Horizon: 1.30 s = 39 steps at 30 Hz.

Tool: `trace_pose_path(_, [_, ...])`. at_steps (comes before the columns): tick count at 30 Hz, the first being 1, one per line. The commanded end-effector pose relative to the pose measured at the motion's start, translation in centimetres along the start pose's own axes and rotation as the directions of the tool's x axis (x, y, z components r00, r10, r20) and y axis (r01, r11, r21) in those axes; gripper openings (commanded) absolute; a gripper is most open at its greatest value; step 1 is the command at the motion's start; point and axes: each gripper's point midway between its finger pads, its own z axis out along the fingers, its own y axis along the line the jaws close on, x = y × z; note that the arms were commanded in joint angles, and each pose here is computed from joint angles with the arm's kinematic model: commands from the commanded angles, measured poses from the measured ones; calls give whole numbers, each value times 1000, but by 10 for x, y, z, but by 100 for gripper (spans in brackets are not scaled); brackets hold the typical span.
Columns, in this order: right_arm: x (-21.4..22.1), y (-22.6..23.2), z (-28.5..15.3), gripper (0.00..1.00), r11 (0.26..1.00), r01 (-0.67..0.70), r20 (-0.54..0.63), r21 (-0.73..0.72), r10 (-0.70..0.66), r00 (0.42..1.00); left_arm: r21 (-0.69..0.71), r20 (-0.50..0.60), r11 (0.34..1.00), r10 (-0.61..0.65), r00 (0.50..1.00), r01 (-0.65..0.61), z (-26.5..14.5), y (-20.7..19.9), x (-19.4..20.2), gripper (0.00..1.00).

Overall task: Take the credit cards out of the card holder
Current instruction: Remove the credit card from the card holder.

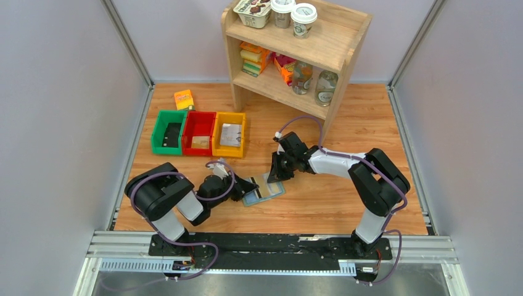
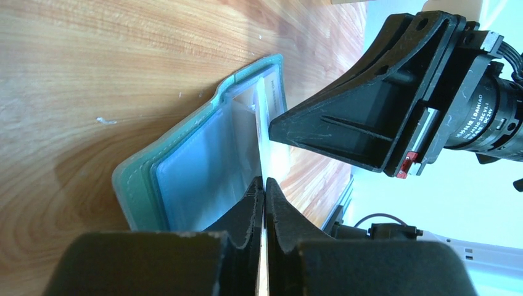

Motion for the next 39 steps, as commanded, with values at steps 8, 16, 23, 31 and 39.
trace_pose_path(8, [35,-53,10,6,980,9,-96,199,11,995,7,39,999,33,999,-34,-15,-11,-9,0])
trace_pose_path(16, [31,-48,9,6,983,12,-83,184,3,997,-197,84,966,186,979,-167,-40,-15,-34,0])
trace_pose_path(23, [12,-28,-5,10,986,65,-9,152,-64,998,-357,104,905,285,953,-232,-76,-23,-57,0])
trace_pose_path(31, [-33,17,-56,27,962,227,217,155,-257,942,-492,114,857,239,964,-154,-108,-58,-76,0])
trace_pose_path(39, [-59,78,-125,60,840,497,486,217,-534,691,-431,119,894,189,975,-121,-105,-106,-83,0])
